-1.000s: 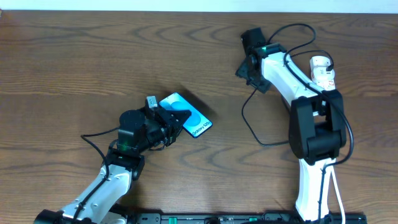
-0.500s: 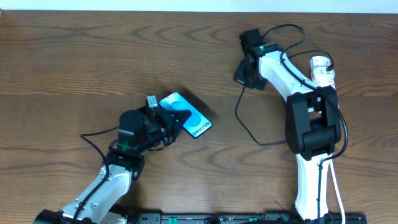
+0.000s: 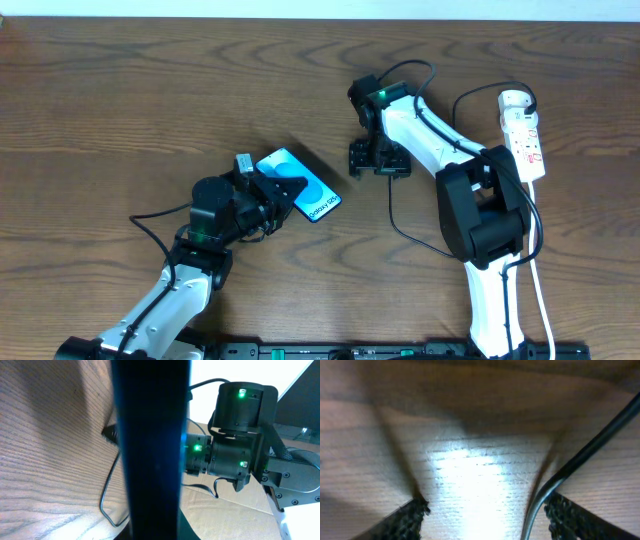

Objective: Plug charger to phone and switch on socket
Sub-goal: 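Grasp the black USB-C cable end with the right gripper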

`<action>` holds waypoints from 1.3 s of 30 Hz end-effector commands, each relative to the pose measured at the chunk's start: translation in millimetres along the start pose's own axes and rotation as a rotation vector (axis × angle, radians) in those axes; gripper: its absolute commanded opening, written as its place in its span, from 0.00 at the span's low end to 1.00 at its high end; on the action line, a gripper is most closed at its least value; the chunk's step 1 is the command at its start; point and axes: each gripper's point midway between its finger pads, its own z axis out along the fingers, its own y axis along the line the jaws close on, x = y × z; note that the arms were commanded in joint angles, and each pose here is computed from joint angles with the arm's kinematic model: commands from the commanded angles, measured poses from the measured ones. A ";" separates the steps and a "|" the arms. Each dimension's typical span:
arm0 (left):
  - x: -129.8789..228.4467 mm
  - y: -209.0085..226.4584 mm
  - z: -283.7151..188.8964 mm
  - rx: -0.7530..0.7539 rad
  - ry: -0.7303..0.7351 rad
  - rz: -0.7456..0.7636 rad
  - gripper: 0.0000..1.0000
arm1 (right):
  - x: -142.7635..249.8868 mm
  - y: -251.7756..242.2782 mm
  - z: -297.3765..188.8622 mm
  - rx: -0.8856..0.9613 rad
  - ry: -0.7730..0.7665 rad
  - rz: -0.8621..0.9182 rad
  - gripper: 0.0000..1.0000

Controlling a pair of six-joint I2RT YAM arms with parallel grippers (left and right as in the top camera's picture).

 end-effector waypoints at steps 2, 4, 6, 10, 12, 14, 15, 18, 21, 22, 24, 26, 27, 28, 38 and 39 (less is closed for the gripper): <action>-2.7 -18.5 -0.9 0.044 -0.009 0.055 0.08 | -15.9 -45.3 49.4 0.102 0.005 0.314 0.84; -2.8 -18.5 -0.9 0.044 -0.010 0.055 0.08 | -26.4 -57.2 49.4 0.088 -0.012 0.399 0.82; -2.8 -18.6 -1.0 0.044 -0.010 0.056 0.08 | -37.8 -69.3 49.3 0.071 -0.032 0.460 0.81; -2.9 -18.5 -0.9 0.044 -0.010 0.055 0.08 | -60.5 -84.7 48.7 0.025 -0.083 0.523 0.77; -2.9 -18.6 -1.0 0.044 -0.010 0.056 0.08 | -63.5 -81.8 48.7 -0.016 -0.076 0.533 0.70; -2.9 -18.5 -0.9 0.044 -0.010 0.055 0.08 | -61.5 -79.9 49.6 -0.022 -0.067 0.531 0.68; -2.9 -18.5 -0.9 0.044 -0.010 0.055 0.08 | -59.3 -77.0 50.6 -0.026 -0.060 0.525 0.67; -2.9 -18.5 -0.9 0.044 -0.010 0.055 0.08 | -53.6 -70.6 53.5 -0.030 -0.045 0.514 0.61; -2.9 -18.5 -0.9 0.044 -0.010 0.055 0.08 | -46.2 -62.2 56.7 -0.034 -0.029 0.500 0.54; -2.9 -18.5 -0.9 0.044 -0.010 0.055 0.08 | -43.7 -59.3 58.3 -0.033 -0.026 0.492 0.53; -2.9 -18.5 -0.9 0.044 -0.010 0.055 0.08 | -40.5 -55.0 59.5 -0.030 -0.022 0.480 0.52; -2.9 -18.5 -0.9 0.044 -0.010 0.055 0.08 | -38.3 -50.5 59.7 -0.029 -0.021 0.468 0.52; -2.9 -18.6 -1.0 0.044 -0.010 0.056 0.08 | -37.2 -47.6 59.8 -0.030 -0.020 0.462 0.52; -2.9 -18.5 -0.9 0.044 -0.010 0.055 0.08 | -36.8 -46.4 59.8 -0.031 -0.020 0.459 0.52; -2.8 -18.5 -0.9 0.044 -0.010 0.055 0.08 | -39.6 -46.0 59.8 -0.021 -0.041 0.452 0.34; -2.8 -18.5 -0.9 0.044 -0.010 0.055 0.08 | -39.4 -46.0 59.8 -0.021 -0.040 0.452 0.28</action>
